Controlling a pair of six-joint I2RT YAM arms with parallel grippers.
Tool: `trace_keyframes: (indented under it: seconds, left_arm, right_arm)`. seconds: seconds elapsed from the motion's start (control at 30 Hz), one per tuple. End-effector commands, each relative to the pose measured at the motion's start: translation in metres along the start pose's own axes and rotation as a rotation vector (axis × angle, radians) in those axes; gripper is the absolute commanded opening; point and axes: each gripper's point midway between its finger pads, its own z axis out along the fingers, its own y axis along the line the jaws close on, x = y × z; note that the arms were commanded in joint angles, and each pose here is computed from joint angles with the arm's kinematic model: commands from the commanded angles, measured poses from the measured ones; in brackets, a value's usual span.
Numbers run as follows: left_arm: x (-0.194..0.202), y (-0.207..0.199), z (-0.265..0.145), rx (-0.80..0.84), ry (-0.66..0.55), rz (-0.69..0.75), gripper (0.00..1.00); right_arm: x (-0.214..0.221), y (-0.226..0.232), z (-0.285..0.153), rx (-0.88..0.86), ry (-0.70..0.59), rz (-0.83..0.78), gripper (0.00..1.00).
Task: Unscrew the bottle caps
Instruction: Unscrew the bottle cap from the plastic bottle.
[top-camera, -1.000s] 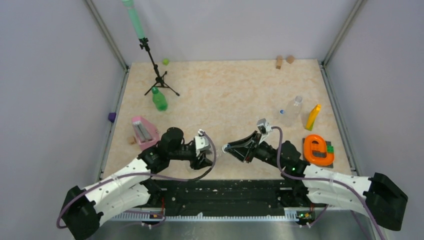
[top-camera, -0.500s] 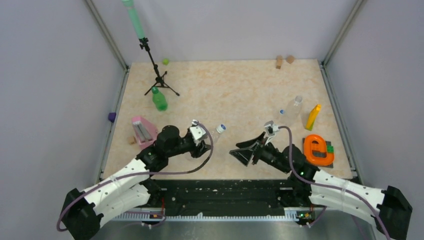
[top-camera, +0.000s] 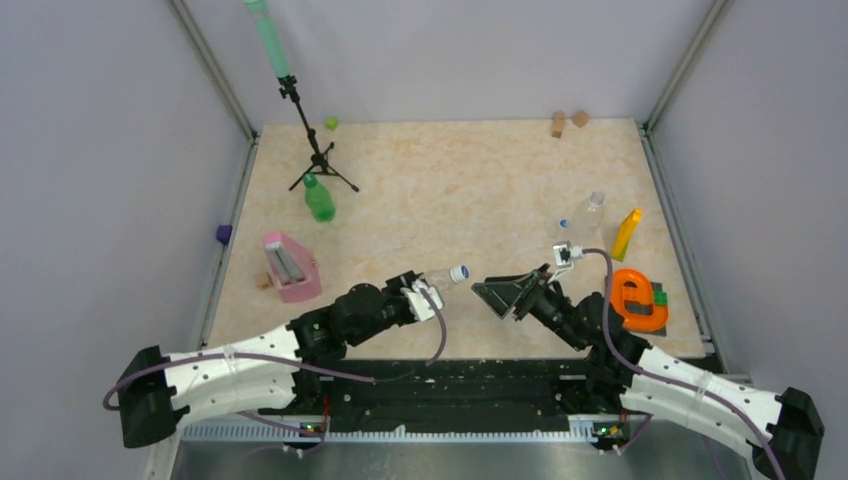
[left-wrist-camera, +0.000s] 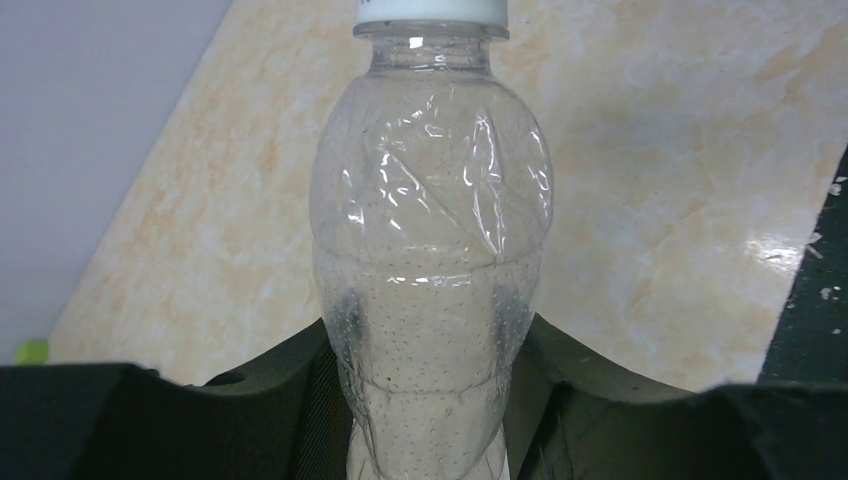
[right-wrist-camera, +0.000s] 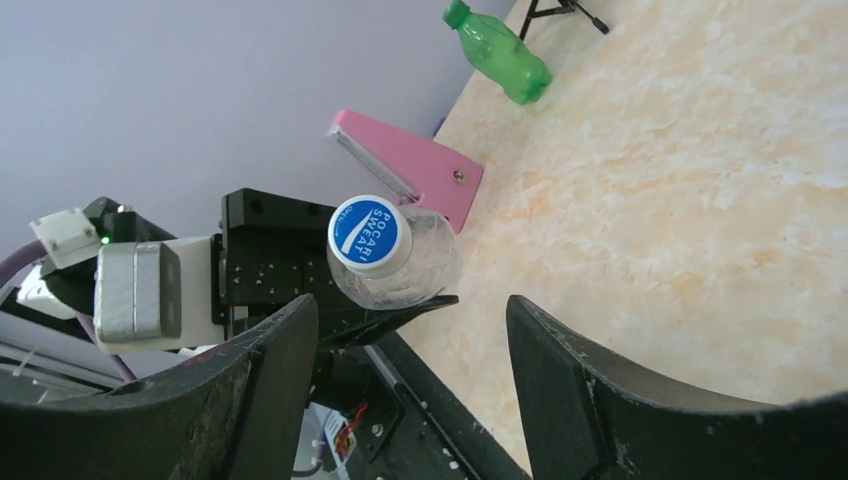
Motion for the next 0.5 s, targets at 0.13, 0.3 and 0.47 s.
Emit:
trace_keyframes:
  seconds: [0.13,0.3,0.47]
  left_arm:
    - [-0.008,0.004,0.014,-0.058,0.022,0.122,0.00]
    - [-0.005,0.001,0.017,-0.057,0.035,0.132,0.00]
    - [-0.009,-0.003,0.017,-0.038,0.005,0.118,0.00]
  right_arm:
    - [0.000,0.014,0.012,-0.037,0.016,0.019,0.65]
    - [-0.006,0.016,0.011,-0.069,-0.038,0.068,0.63]
    - [-0.003,0.008,0.012,-0.045,-0.016,0.083,0.61]
